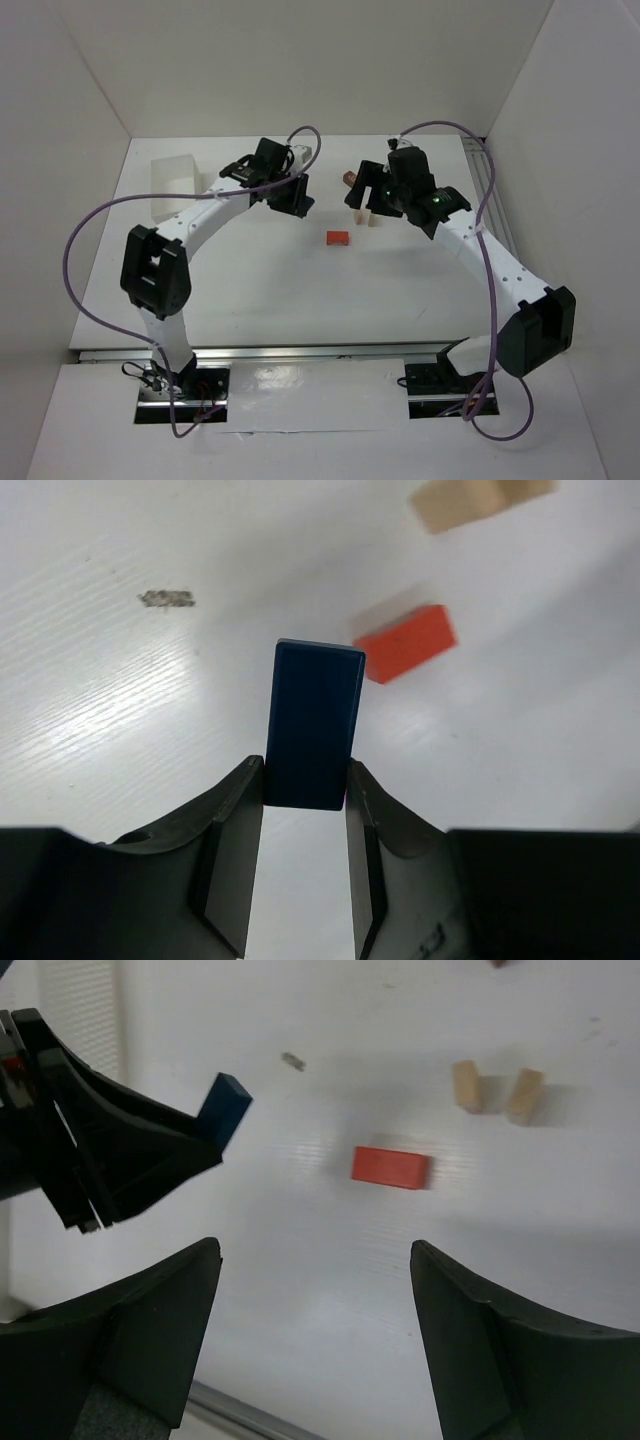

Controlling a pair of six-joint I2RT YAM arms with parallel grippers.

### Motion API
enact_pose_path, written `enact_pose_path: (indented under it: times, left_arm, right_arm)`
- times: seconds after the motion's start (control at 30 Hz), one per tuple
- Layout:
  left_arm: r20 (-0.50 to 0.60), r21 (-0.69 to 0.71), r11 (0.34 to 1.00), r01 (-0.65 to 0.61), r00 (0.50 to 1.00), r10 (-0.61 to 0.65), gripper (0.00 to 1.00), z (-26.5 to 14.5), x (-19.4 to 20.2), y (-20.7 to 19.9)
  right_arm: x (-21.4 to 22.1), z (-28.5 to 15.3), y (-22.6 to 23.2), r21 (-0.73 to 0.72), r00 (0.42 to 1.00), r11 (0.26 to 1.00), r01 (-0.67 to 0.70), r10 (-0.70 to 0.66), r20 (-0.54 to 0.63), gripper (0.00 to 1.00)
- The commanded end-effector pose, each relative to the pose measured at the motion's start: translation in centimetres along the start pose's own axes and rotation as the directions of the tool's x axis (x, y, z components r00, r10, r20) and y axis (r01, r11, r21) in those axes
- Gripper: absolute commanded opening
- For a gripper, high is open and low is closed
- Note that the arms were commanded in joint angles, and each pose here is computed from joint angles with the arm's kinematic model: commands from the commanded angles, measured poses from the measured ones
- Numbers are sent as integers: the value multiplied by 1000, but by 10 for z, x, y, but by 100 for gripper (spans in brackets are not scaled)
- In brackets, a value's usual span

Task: Build the wood block tower

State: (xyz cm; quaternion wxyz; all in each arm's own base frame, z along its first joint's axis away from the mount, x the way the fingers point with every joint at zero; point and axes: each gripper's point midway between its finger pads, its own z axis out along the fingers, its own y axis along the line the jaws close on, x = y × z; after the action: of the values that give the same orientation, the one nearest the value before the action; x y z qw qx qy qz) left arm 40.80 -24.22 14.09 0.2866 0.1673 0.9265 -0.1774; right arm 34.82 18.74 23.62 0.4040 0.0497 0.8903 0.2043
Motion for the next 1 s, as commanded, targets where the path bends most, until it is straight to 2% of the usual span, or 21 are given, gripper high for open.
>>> enact_pose_path:
  times: [0.0,0.07,0.13,0.23,0.7,0.97]
  left_arm:
    - [86,173,982,-76,994,62,0,-30,-13,-35]
    - [123,243,965,-99,990,71,0,-43,-10,-48]
    - [149,265,957,-114,986,76,0,-49,-10,-53]
    - [174,273,952,-136,981,90,0,-56,-11,-55]
    - [196,305,939,-160,975,103,0,-68,-8,-62]
    - [196,333,927,-174,974,113,0,-73,-6,-68]
  right_arm:
    - [-24,4,48,-261,997,963,-72,74,0,83]
    - [-12,12,56,-327,991,936,-128,107,-83,76]
    - [-14,10,70,-415,988,897,-151,118,-104,75]
    - [-10,17,74,-455,978,868,-197,145,-147,75]
    - [21,56,71,-449,949,857,-254,131,-286,75]
    - [31,62,79,-475,945,846,-242,95,-312,65]
